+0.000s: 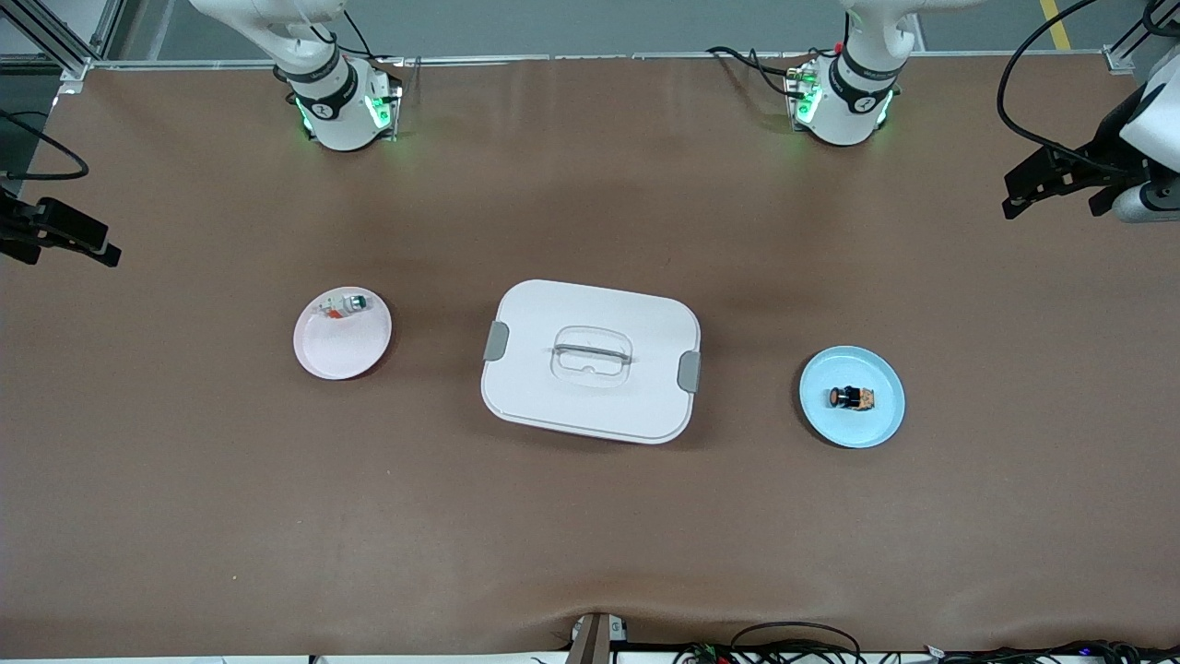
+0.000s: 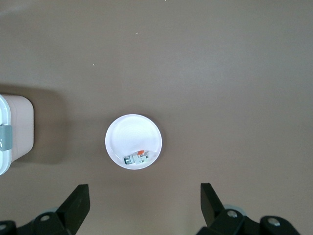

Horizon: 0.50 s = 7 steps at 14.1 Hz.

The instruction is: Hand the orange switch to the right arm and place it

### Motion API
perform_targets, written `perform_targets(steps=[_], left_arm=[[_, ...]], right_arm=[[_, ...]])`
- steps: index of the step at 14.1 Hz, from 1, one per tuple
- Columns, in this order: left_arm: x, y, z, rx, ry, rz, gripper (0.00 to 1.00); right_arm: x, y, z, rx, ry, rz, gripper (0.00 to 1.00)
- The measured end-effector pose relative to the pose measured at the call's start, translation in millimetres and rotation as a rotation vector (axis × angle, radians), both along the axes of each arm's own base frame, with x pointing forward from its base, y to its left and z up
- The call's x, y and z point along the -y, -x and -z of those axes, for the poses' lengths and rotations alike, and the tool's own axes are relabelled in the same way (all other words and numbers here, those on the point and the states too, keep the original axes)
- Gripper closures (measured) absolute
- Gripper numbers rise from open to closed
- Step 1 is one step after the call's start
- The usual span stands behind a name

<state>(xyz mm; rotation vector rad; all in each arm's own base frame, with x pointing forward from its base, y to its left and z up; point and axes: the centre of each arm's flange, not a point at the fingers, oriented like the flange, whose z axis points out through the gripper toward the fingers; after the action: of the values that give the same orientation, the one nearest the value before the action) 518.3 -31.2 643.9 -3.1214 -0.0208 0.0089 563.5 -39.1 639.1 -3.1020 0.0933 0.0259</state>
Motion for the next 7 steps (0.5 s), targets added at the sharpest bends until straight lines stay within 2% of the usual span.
perform_targets(steps=[7], left_arm=[[-0.2, -8.5, 3.0, -0.003, 0.002, 0.000, 0.00]], right_arm=[[0.0, 0.1, 0.1, -0.001, 0.000, 0.000, 0.00]])
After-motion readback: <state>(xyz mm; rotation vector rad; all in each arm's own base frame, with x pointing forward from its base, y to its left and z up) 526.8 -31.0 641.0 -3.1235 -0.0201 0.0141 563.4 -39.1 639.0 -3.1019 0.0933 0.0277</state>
